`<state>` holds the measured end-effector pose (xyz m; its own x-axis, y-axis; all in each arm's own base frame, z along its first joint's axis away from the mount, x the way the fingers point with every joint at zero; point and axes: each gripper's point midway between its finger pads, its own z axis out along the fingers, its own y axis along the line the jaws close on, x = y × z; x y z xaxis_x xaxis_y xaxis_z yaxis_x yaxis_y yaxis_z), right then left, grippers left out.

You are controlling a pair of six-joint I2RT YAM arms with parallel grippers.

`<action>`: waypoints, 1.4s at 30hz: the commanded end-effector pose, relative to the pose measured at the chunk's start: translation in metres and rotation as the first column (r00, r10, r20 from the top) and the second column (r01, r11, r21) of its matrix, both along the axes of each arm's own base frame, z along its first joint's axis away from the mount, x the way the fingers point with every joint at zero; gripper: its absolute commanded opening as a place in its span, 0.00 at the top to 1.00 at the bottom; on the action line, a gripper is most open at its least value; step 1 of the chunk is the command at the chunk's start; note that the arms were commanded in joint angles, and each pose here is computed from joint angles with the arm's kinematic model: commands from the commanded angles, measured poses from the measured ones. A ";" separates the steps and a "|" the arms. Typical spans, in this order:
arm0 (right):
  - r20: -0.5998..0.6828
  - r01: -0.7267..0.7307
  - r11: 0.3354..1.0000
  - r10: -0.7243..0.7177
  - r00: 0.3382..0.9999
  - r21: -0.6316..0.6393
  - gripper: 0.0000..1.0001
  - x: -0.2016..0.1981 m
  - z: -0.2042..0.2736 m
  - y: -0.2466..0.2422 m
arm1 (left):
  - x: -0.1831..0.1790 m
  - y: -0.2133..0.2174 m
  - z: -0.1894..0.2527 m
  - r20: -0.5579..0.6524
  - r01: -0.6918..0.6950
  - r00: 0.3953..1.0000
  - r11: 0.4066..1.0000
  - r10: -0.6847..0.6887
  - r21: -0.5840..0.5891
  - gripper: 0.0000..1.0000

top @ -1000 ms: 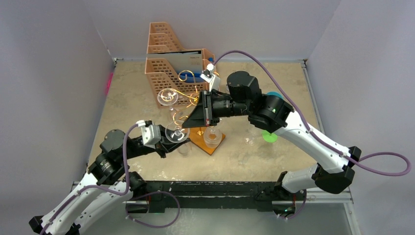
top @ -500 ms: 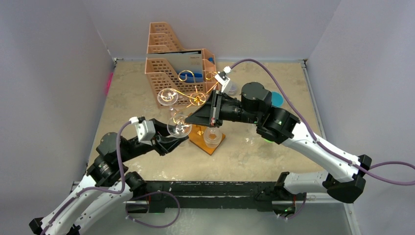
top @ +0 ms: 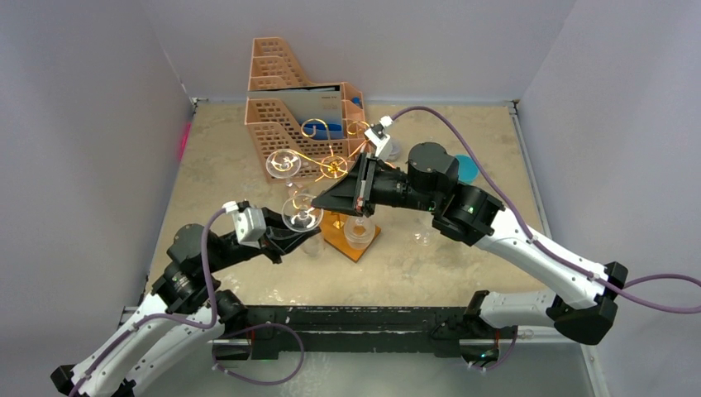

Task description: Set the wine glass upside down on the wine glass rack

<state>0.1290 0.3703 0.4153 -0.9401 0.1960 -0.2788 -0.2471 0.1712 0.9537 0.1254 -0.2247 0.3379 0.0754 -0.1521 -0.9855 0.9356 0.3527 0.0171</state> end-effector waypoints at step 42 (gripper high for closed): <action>0.474 0.389 0.921 -0.359 0.804 0.038 0.25 0.041 0.036 -0.082 | 0.042 -0.016 -0.039 -0.104 -0.109 0.989 0.993 0.103 -0.054 1.00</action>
<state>0.1693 0.2869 0.4364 -0.5898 0.4485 -0.6716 -0.5215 0.4235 0.7407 0.1611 -0.2451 0.2799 -0.0602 -0.1292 -0.9898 0.9036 0.4142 -0.1091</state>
